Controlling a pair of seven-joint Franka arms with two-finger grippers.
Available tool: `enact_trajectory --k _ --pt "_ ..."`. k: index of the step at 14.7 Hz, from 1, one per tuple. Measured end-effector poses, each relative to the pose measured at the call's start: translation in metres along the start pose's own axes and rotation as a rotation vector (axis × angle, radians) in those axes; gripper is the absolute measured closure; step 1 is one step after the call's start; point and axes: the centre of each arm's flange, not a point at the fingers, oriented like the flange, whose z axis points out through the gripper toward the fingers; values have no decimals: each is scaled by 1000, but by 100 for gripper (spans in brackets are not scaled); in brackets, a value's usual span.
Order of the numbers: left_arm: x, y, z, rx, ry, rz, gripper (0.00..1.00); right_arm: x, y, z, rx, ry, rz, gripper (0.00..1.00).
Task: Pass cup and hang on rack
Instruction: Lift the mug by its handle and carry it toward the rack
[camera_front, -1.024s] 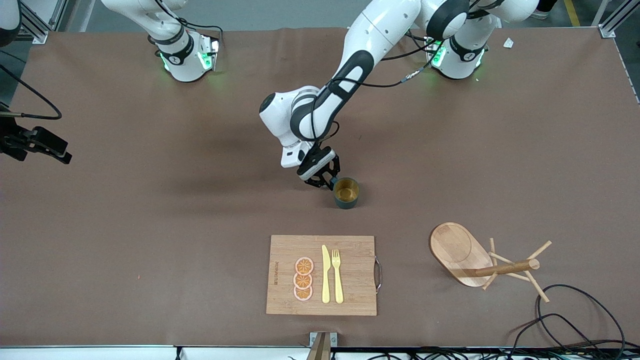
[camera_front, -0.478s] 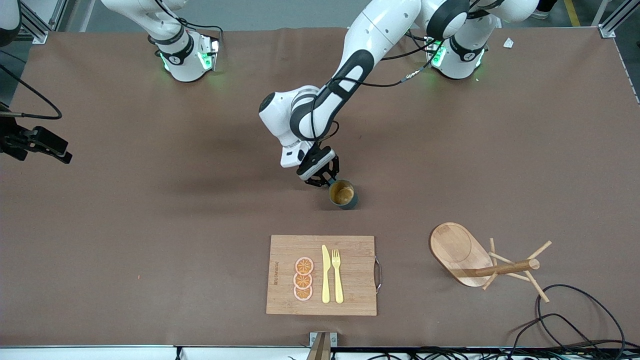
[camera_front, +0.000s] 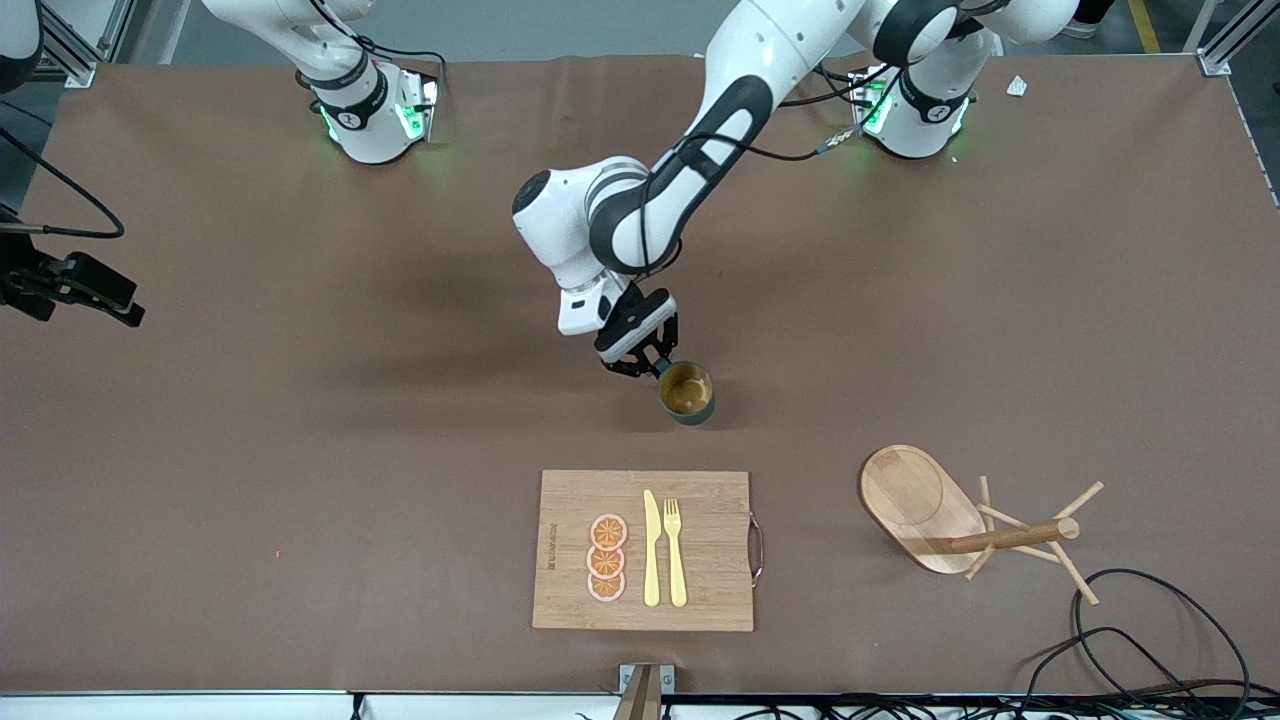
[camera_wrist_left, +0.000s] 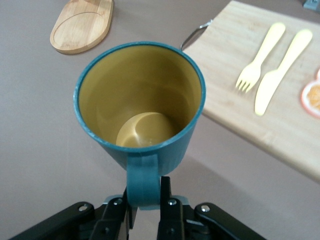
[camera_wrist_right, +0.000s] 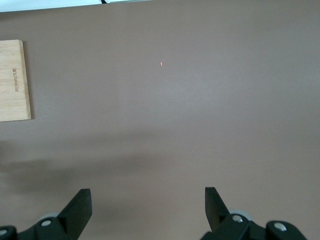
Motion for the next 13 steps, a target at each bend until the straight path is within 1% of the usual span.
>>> enact_trajectory --k 5,8,10,13 --pt "120 -17 -45 -46 -166 -101 79 0 0 -1 0 1 0 0" --pt "185 -34 -61 -83 -283 -154 79 -1 0 -3 0 3 0 0" --pt "224 -48 -68 -112 -365 -188 79 -2 0 -3 1 3 0 0" --pt "272 -67 -70 -148 -467 -234 79 -2 0 -4 1 3 0 0"
